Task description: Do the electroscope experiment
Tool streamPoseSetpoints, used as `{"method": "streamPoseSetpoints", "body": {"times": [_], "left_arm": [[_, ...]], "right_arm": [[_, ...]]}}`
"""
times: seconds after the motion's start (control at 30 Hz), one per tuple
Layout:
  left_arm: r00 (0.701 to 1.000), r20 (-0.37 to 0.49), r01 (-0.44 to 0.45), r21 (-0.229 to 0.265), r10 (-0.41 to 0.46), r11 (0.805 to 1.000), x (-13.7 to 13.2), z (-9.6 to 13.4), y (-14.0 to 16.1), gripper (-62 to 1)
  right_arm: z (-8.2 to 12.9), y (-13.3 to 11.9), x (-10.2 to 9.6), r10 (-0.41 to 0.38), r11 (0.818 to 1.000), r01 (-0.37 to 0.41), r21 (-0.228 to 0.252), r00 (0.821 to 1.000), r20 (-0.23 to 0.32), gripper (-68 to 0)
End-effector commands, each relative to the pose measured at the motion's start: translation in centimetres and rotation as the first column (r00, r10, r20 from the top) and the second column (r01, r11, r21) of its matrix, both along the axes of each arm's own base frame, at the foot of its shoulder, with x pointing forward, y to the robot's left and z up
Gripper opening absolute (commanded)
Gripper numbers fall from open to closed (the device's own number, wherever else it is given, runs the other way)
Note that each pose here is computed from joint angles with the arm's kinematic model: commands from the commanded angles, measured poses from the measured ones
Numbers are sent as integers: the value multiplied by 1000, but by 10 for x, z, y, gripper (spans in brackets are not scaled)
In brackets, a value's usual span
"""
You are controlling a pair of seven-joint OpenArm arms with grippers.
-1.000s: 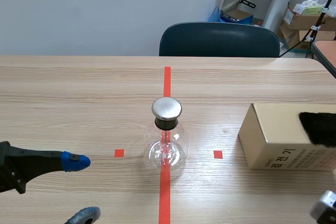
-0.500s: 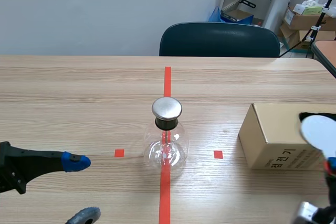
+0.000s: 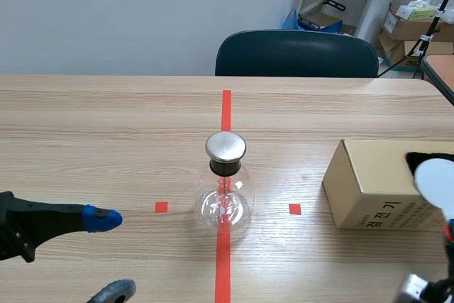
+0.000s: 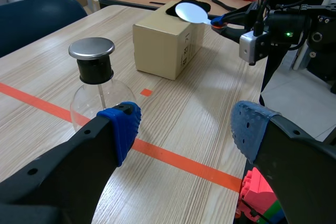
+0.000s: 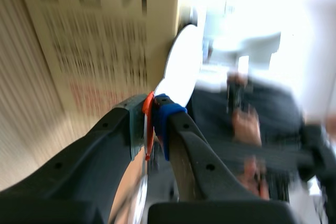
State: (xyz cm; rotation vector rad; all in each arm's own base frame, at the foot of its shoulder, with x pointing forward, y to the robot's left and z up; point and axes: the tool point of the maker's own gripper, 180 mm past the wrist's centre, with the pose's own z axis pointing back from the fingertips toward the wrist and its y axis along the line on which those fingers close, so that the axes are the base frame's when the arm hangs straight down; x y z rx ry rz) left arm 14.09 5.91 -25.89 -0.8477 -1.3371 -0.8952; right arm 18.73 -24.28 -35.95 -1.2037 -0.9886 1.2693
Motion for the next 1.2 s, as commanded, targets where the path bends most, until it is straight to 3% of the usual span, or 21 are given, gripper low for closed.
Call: {"method": "streamPoseSetpoints", "body": {"times": [0.0,0.1,0.23,0.37,0.43,0.53,0.6,0.77,0.93,1.17], "left_arm": [[1000,14,5,-39,-4,999,1,10,-5,-217],[1000,24,1,-38,0,999,3,11,-5,-217],[999,45,-7,-34,8,999,9,14,-3,-223],[998,61,-16,-36,18,999,14,16,-2,-234],[998,64,-25,-38,27,999,16,16,-3,-319],[996,58,-63,4,63,998,23,6,-7,-443],[995,52,-93,33,91,995,28,-1,-10,-475],[991,44,-132,50,130,990,34,-11,-13,-537],[984,51,-175,66,172,982,43,-20,-6,-554],[964,65,-262,85,257,961,63,-34,1,-554]], "right_arm": [[8,-20,-1,-77,997,78,-25,997,20,-658],[9,-26,-1,-107,994,107,-32,994,23,-658],[5,3,2,50,999,-50,-9,999,4,-658],[5,5,2,59,998,-59,-7,998,3,-658],[5,3,2,51,999,-51,-8,999,4,-658],[6,3,3,47,999,-47,-7,999,7,-658],[6,2,3,40,999,-40,-7,999,8,-658],[8,0,3,32,999,-32,-4,999,22,-658],[22,-8,7,10,1000,-9,-21,998,69,-658],[68,-18,25,-10,999,18,-34,980,199,-658]]}}
